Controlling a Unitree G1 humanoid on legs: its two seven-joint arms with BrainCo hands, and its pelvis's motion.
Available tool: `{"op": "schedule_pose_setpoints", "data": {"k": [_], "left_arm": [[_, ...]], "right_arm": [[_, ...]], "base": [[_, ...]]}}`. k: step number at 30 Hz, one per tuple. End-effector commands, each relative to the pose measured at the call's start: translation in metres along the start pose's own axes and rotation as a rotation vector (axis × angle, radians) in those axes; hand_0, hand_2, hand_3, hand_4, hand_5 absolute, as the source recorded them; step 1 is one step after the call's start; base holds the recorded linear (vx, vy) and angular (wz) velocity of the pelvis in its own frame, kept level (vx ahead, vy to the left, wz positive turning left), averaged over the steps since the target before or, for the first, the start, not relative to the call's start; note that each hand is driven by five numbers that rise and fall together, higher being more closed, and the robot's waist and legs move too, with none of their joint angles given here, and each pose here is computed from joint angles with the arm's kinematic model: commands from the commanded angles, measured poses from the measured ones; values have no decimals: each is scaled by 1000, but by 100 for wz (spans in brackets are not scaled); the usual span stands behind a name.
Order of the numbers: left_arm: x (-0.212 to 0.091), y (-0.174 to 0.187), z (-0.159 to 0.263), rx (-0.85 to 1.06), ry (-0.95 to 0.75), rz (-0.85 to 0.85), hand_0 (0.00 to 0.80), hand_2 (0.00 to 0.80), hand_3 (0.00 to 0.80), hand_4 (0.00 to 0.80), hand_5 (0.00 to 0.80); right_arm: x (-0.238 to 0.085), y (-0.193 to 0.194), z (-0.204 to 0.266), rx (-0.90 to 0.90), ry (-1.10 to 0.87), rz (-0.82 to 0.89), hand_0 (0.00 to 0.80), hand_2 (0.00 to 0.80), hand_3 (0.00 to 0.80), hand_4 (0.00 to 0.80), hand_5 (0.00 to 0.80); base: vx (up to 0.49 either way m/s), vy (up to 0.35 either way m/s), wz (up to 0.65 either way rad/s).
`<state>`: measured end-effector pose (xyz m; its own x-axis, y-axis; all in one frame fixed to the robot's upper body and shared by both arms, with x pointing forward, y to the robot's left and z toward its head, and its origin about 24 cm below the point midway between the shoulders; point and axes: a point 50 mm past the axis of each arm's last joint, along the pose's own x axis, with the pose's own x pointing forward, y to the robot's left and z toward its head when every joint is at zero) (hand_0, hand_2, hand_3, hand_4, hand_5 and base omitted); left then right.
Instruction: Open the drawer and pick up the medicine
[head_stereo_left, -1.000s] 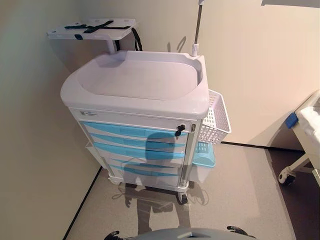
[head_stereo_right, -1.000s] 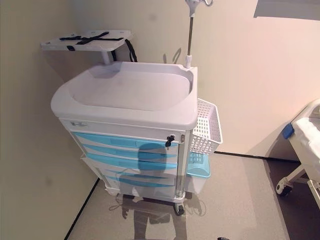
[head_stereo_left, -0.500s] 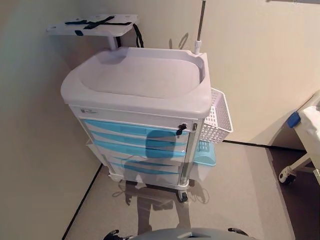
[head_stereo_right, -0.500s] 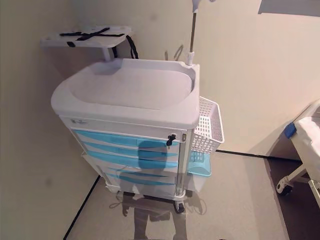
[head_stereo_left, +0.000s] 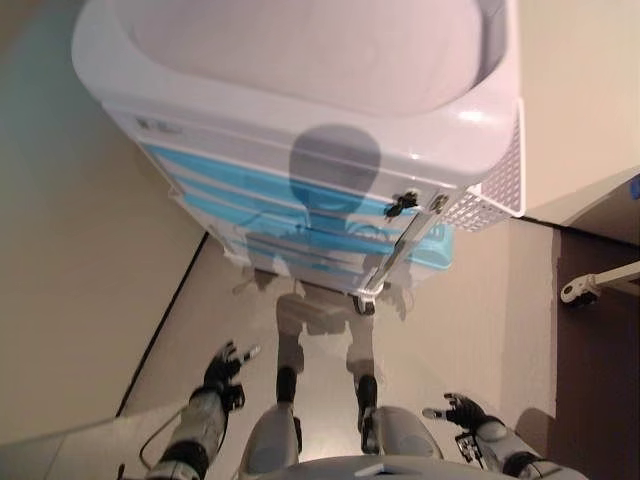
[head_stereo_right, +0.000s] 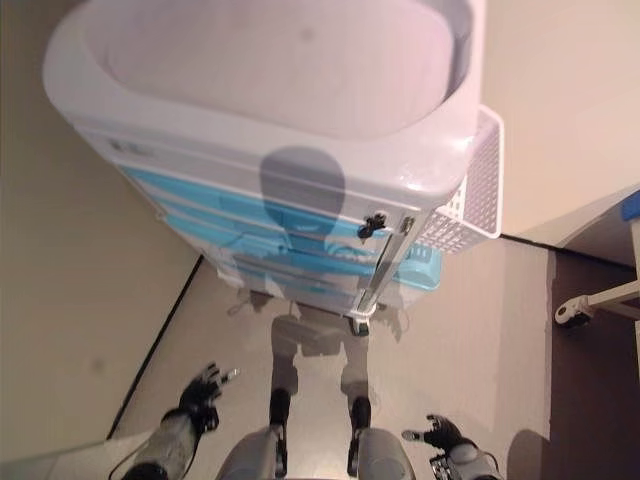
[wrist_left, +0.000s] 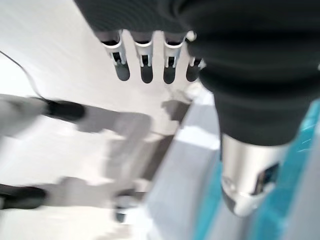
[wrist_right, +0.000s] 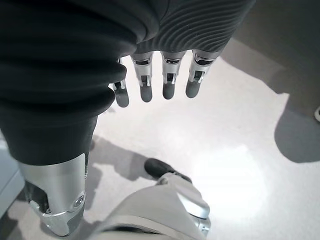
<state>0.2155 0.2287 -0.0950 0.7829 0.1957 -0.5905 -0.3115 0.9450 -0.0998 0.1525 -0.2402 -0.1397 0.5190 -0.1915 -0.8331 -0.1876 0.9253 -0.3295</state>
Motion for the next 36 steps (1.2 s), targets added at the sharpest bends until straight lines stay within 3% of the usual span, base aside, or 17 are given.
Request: {"op": "schedule_pose_setpoints", "data": {"k": [1, 12, 15, 22, 36], "left_arm": [[1, -1, 25, -167, -128, -1, 0, 0, 0, 0, 0], [-5, -116, 115, -801, -309, -549, 0, 0, 0, 0, 0], [-15, -137, 143, -854, -371, -668, 0, 0, 0, 0, 0], [-28, -152, 185, -856, -492, -765, 0, 0, 0, 0, 0], [-34, -150, 214, -791, -593, -822, 0, 0, 0, 0, 0]], "right_arm": [[0, -6, 10, -24, -59, -19, 0, 0, 0, 0, 0], [2, -24, 40, -29, -143, -62, 0, 0, 0, 0, 0], [2, -21, 47, -30, -171, -49, 0, 0, 0, 0, 0], [3, -15, 47, -30, -172, -21, 0, 0, 0, 0, 0], [3, -11, 49, -59, -181, 15, 0, 0, 0, 0, 0]], "base": [[-48, 17, 18], [-41, 18, 5], [-13, 8, -4], [0, 6, -6], [20, 9, -7]]}}
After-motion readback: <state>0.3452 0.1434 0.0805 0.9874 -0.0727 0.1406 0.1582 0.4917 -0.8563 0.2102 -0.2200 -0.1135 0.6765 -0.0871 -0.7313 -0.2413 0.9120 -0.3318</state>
